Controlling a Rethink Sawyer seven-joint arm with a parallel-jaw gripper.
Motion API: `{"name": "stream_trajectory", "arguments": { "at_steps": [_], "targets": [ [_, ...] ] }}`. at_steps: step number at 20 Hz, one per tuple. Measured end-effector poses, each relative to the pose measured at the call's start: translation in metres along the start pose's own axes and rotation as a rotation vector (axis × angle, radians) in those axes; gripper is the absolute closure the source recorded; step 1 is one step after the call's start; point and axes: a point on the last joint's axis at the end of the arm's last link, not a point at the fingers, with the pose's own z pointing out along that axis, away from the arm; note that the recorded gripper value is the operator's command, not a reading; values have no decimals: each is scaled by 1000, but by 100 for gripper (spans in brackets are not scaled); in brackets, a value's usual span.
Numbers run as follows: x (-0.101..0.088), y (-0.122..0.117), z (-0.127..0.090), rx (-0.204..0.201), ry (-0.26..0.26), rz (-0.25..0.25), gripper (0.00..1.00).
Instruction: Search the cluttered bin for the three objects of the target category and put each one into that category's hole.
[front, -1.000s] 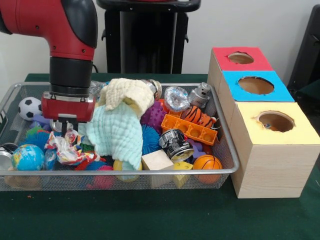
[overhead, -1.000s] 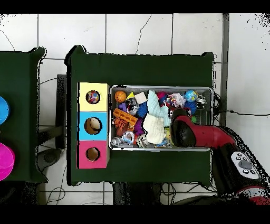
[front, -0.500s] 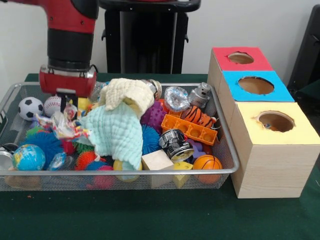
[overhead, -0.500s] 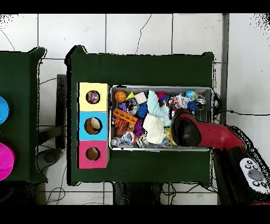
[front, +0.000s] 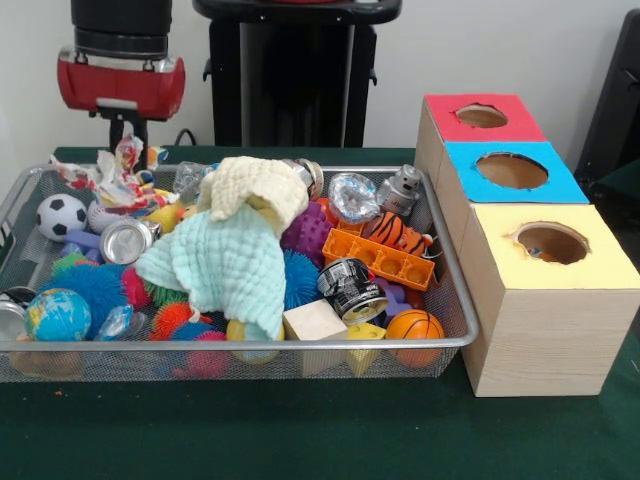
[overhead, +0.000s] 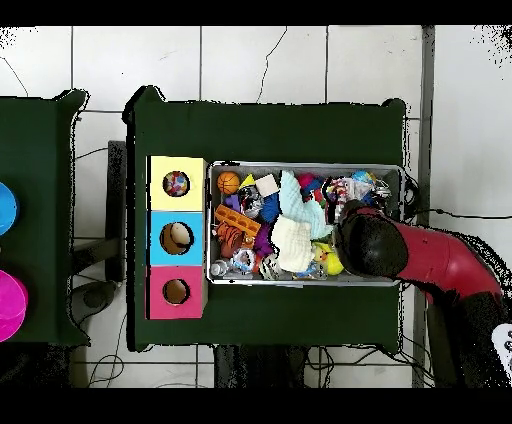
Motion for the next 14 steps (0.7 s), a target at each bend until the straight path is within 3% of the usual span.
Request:
{"name": "stream_trajectory", "arguments": {
  "at_steps": [9, 14],
  "targets": [
    [-8, 40, -16, -60, -18, -27, 100],
    [-6, 89, -29, -138, -1, -25, 100]
  ]
}}
